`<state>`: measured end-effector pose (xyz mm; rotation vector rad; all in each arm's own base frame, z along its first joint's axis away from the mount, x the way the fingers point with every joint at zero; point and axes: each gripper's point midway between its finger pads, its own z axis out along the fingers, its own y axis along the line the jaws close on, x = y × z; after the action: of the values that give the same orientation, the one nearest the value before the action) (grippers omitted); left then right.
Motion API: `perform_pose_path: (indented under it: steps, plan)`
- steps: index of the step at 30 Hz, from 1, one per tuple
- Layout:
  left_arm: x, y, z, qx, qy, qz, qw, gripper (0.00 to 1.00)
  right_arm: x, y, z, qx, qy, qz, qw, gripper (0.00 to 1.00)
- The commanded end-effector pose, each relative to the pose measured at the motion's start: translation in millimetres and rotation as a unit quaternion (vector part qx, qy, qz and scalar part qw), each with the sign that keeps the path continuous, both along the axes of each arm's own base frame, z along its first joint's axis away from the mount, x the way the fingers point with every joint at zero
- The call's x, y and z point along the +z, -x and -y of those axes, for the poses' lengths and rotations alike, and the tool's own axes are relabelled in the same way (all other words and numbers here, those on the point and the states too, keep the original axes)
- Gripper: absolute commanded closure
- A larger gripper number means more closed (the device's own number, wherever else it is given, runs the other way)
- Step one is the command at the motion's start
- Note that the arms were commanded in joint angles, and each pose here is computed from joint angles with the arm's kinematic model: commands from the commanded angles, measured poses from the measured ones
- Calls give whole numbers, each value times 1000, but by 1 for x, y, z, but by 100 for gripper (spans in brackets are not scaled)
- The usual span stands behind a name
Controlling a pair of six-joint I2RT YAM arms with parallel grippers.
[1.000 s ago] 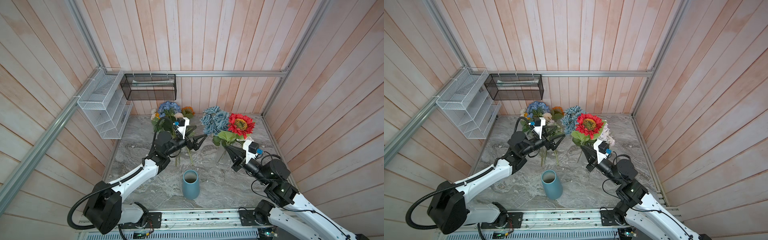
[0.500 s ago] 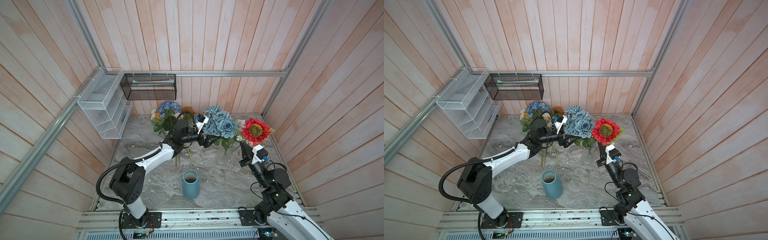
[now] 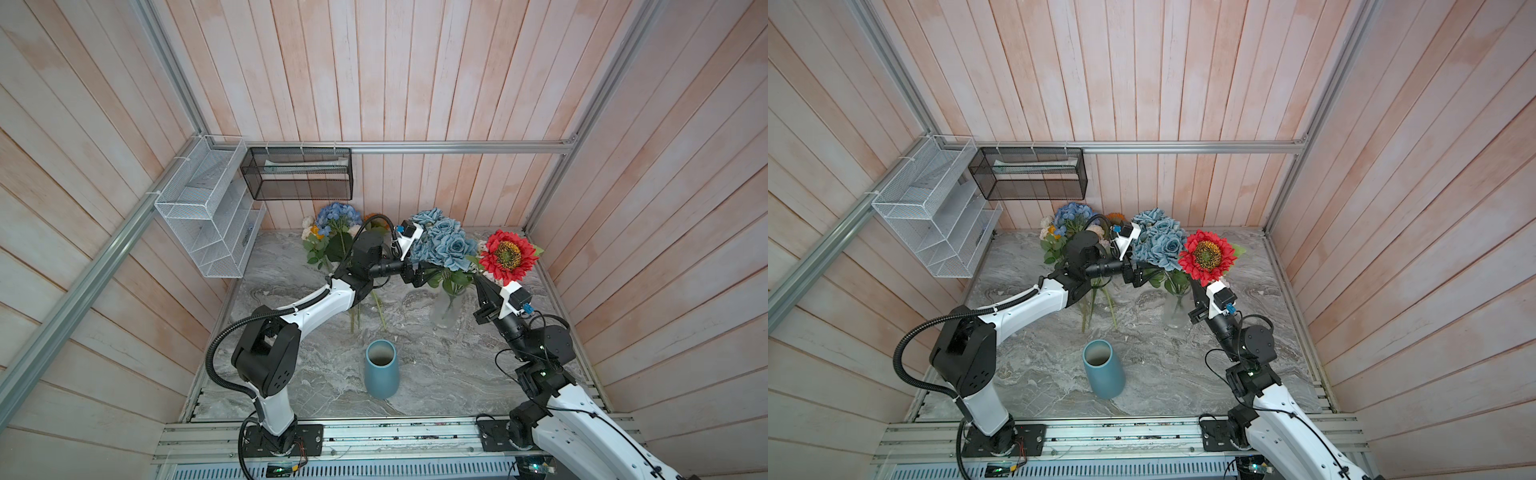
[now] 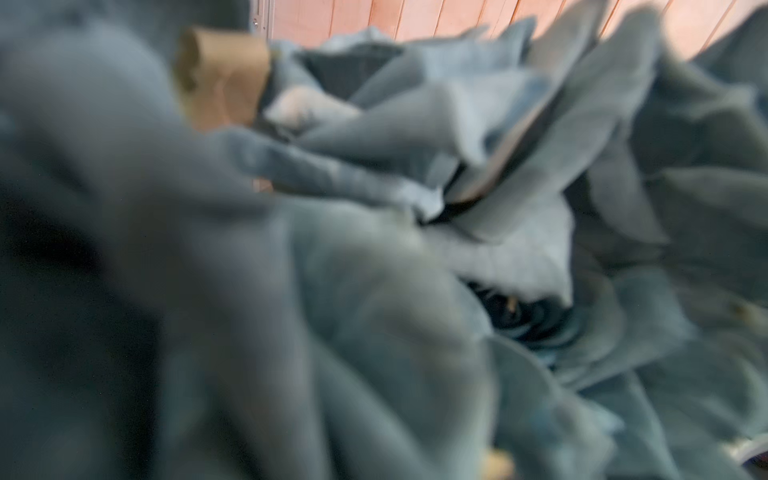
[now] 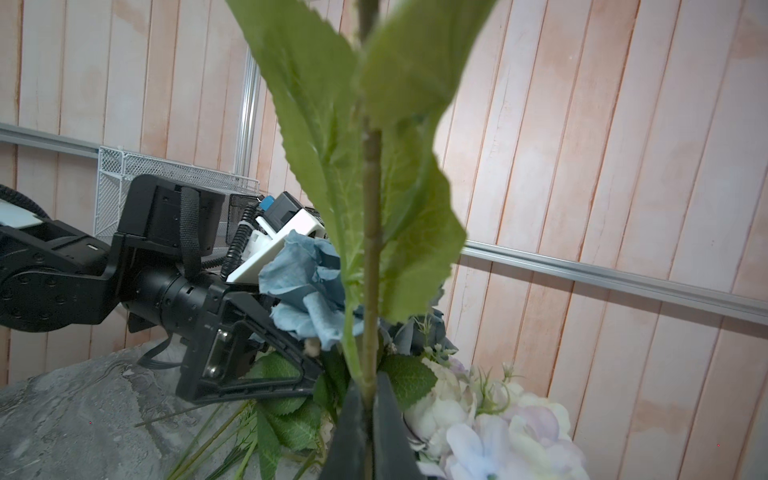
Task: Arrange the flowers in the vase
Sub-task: 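Carry the red gerbera with right gripper over the glass vase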
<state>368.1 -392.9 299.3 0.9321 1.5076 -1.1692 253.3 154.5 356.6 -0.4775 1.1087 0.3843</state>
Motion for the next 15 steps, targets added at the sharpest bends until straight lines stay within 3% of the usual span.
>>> perform_pose_path:
  steps: [1, 7, 15]
  plan:
    - [9, -7, 3, 8, 11, 8, 1000, 0, 21, 11, -2, 10, 0, 68, 998, 100]
    - [13, -10, 3, 11, 22, 1, 1000, 0, 28, 15, -6, 9, 8, 123, 992, 100]
    - [26, -6, 5, -4, 38, 4, 999, 0, 27, 20, -19, 34, 51, 124, 990, 100]
